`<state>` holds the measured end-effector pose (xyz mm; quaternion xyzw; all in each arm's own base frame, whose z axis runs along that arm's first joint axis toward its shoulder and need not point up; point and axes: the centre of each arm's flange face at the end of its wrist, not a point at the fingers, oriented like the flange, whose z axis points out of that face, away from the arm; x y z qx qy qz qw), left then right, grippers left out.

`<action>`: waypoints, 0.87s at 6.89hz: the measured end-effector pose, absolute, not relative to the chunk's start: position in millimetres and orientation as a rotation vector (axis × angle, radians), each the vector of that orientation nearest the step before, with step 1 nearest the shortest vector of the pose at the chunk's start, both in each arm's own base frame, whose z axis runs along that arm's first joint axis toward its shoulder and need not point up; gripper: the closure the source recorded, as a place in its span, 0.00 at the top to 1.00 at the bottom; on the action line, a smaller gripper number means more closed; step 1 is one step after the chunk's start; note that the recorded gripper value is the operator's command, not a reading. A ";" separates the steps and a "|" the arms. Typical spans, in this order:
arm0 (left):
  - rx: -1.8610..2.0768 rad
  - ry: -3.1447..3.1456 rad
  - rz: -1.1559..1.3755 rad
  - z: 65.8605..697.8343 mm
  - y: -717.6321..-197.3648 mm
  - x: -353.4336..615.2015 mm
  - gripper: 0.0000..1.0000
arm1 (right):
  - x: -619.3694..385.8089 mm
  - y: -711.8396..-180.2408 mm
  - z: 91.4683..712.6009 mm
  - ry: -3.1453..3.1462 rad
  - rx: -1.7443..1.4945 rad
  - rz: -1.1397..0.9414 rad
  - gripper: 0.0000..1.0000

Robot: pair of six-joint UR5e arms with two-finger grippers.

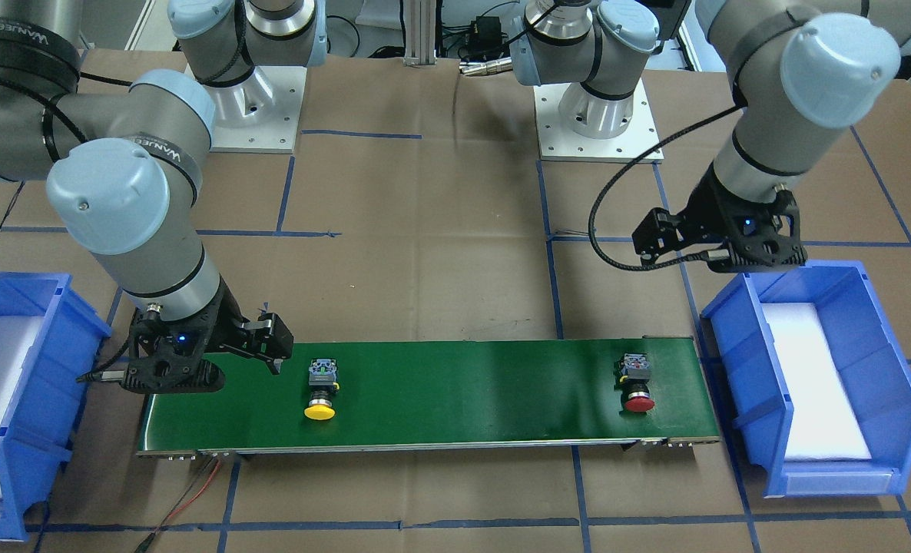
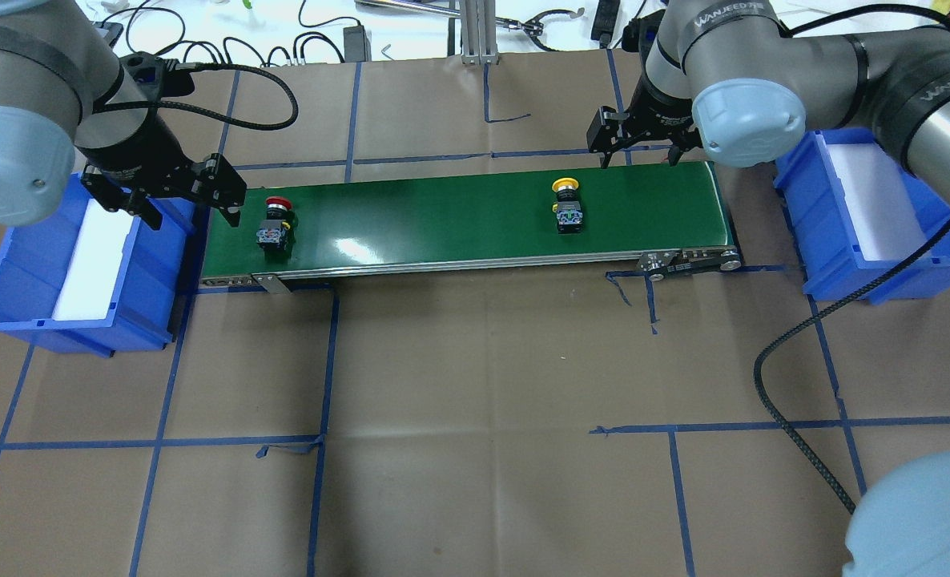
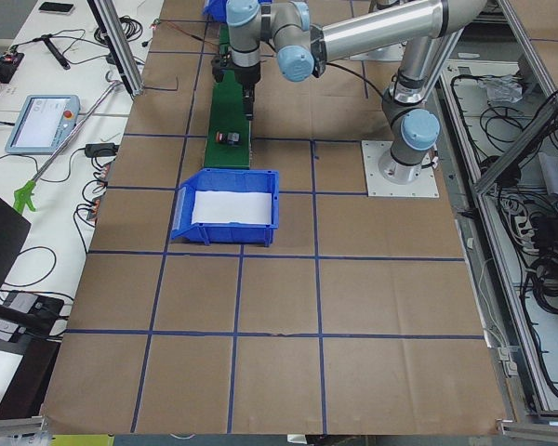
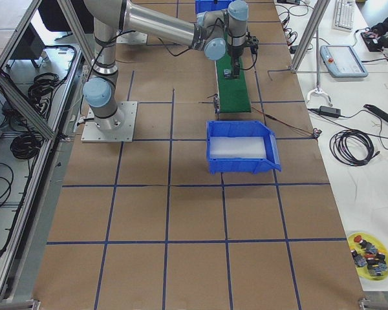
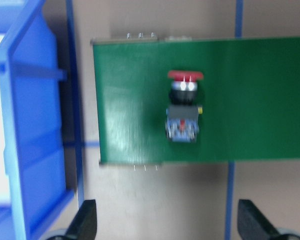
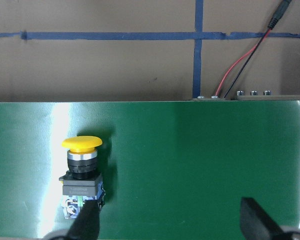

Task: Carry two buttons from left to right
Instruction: 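Set the red button down with the left gripper while the right grasps yellow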

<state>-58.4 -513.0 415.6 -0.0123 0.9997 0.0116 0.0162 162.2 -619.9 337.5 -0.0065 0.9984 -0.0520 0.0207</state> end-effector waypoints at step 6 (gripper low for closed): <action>-0.028 3.111 0.034 453.3 -486.9 -108.3 1.00 | 191.5 -618.5 272.3 3.097 0.061 -0.028 0.87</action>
